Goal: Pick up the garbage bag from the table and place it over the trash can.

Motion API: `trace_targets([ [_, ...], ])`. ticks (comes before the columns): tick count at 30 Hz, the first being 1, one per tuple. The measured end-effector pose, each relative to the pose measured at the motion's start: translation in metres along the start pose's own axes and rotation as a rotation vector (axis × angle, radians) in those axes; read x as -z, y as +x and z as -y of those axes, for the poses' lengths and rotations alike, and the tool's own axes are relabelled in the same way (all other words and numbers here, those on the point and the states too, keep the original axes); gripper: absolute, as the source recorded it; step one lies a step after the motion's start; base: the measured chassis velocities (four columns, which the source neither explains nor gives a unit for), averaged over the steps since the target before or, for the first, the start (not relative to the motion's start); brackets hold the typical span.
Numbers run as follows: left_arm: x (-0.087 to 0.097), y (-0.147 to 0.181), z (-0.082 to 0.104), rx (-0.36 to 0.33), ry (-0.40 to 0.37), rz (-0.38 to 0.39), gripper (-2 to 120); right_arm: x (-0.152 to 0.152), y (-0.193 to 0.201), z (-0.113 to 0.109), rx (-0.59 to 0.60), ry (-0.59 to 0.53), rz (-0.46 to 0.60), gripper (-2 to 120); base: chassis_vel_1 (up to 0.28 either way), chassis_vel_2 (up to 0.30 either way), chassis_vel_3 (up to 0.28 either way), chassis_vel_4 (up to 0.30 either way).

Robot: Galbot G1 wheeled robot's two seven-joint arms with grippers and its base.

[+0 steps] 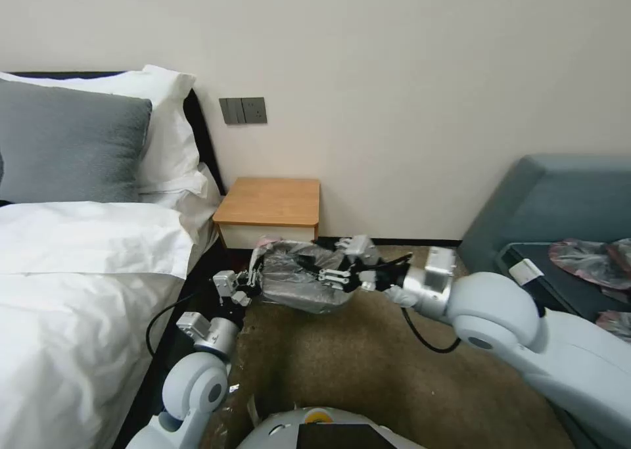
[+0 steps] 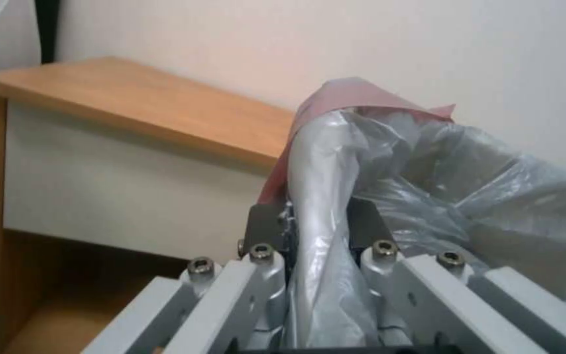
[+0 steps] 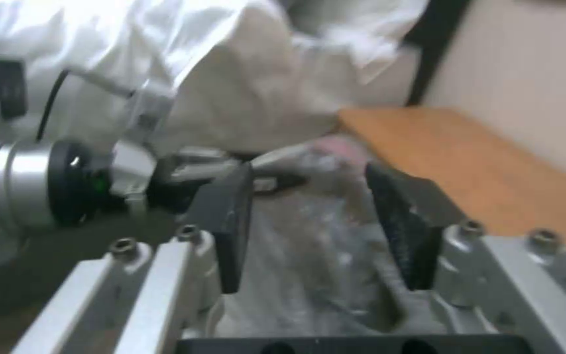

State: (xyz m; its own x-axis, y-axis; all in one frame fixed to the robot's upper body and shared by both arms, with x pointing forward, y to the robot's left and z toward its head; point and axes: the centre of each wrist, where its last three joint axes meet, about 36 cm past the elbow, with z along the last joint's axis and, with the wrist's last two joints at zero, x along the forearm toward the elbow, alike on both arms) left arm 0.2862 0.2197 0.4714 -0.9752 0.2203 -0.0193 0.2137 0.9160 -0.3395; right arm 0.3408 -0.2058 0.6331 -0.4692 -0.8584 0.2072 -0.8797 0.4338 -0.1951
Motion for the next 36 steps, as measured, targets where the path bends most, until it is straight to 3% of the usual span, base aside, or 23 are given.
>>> trace_targets([
  [6, -0.001, 0.0, 0.001, -0.005, -0.006, 0.001, 8, 0.004, -0.036, 0.004, 0.086, 0.09, -0.086, 21, 0.0, 0.0, 0.0, 0.0],
  [12, 0.001, 0.002, 0.0, -0.004, -0.01, 0.005, 8, 0.003, -0.068, 0.013, 0.081, 0.127, -0.183, 0, 0.0, 0.0, 0.0, 0.0],
  [21, 0.007, 0.004, -0.001, -0.004, -0.013, 0.022, 8, -0.009, -0.093, 0.017, 0.013, 0.114, -0.322, 0, 0.0, 0.0, 0.0, 0.0],
  [36, 0.01, 0.004, 0.001, -0.026, -0.007, 0.037, 8, -0.031, -0.127, 0.013, -0.093, 0.086, -0.405, 0, 0.0, 0.0, 0.0, 0.0],
])
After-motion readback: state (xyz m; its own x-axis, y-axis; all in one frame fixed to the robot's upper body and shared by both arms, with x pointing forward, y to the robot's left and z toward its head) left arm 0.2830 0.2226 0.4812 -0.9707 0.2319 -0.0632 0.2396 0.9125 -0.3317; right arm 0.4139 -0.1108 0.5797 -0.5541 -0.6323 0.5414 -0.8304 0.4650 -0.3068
